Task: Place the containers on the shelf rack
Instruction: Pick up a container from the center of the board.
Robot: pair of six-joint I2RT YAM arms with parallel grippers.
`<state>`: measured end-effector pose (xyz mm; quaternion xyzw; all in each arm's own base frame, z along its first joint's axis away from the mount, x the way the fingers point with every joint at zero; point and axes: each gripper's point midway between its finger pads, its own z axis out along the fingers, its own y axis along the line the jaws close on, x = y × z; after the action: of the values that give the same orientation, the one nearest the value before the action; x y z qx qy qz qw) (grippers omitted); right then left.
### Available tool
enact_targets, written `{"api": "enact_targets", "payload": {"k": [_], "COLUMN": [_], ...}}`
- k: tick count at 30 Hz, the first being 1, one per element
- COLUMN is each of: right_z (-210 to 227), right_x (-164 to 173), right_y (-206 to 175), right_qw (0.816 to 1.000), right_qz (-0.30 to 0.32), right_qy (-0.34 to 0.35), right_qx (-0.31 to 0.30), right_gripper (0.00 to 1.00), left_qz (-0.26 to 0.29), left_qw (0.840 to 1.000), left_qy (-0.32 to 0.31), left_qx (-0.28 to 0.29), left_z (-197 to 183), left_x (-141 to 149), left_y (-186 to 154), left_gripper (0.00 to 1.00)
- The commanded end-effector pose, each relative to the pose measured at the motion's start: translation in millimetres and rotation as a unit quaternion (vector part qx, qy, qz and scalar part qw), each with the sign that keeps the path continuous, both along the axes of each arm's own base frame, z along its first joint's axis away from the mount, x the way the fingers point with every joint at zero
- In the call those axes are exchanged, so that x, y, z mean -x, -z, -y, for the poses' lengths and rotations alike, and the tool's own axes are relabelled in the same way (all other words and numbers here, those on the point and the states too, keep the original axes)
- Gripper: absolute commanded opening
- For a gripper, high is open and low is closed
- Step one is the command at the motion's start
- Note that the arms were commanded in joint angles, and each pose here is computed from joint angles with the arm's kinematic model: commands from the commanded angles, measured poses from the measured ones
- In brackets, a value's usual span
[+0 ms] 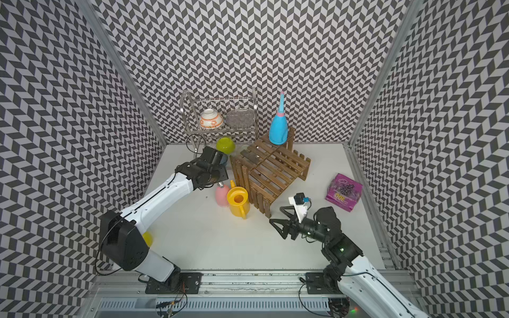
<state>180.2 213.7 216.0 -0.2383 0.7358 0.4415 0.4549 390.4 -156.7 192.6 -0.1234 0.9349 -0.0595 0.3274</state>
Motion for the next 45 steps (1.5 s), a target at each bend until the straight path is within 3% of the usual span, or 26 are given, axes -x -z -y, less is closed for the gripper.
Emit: {"api": "enact_targets", "payload": {"k": [1, 10, 17, 22, 24, 28, 32, 35, 36, 45], "right_z": [-1, -2, -4, -10, -14, -24, -25, -27, -29, -71], "right_x": [-4, -5, -1, 10, 20, 48, 91, 112, 116, 115], "right_y": [-18, -16, -20, -33, -39, -60, -95, -109, -110, -95], "right_qw": [0.999, 1.000, 1.000, 0.998, 0.995, 0.979, 0.940, 0.912, 0.906, 0.901], "right_qz": [0.030, 0.025, 0.023, 0.037, 0.049, 0.099, 0.217, 0.285, 0.297, 0.256], "right_qy": [0.005, 0.004, -0.008, -0.045, -0.079, -0.156, -0.229, -0.259, -0.266, -0.343], "right_qx": [-0.010, -0.009, -0.008, -0.019, -0.032, -0.081, -0.130, -0.142, -0.142, -0.075], "right_gripper": [0.84, 0.84, 0.83, 0.83, 0.83, 0.83, 0.86, 0.90, 0.90, 0.86], "left_qz": [-0.002, -0.012, 0.031, 0.094, 0.134, 0.229, 0.247, 0.230, 0.224, 0.229], "left_qw": [0.999, 0.996, 0.993, 0.986, 0.976, 0.926, 0.884, 0.802, 0.788, 0.709], "left_qy": [-0.001, 0.002, 0.011, 0.090, 0.149, 0.292, 0.389, 0.546, 0.568, 0.665], "left_qx": [-0.037, -0.087, -0.112, -0.106, -0.088, -0.072, -0.085, -0.081, -0.073, -0.050], "left_z": [-10, -27, -51, -60, -55, -39, -29, -2, 2, 34], "left_x": [-4, 7, 34, 79, 103, 155, 190, 230, 238, 260], "left_y": [-1, 3, -40, -84, -105, -143, -148, -131, -128, -137], "left_gripper": [0.42, 0.17, 0.05, 0.00, 0.00, 0.00, 0.00, 0.00, 0.00, 0.00]}}
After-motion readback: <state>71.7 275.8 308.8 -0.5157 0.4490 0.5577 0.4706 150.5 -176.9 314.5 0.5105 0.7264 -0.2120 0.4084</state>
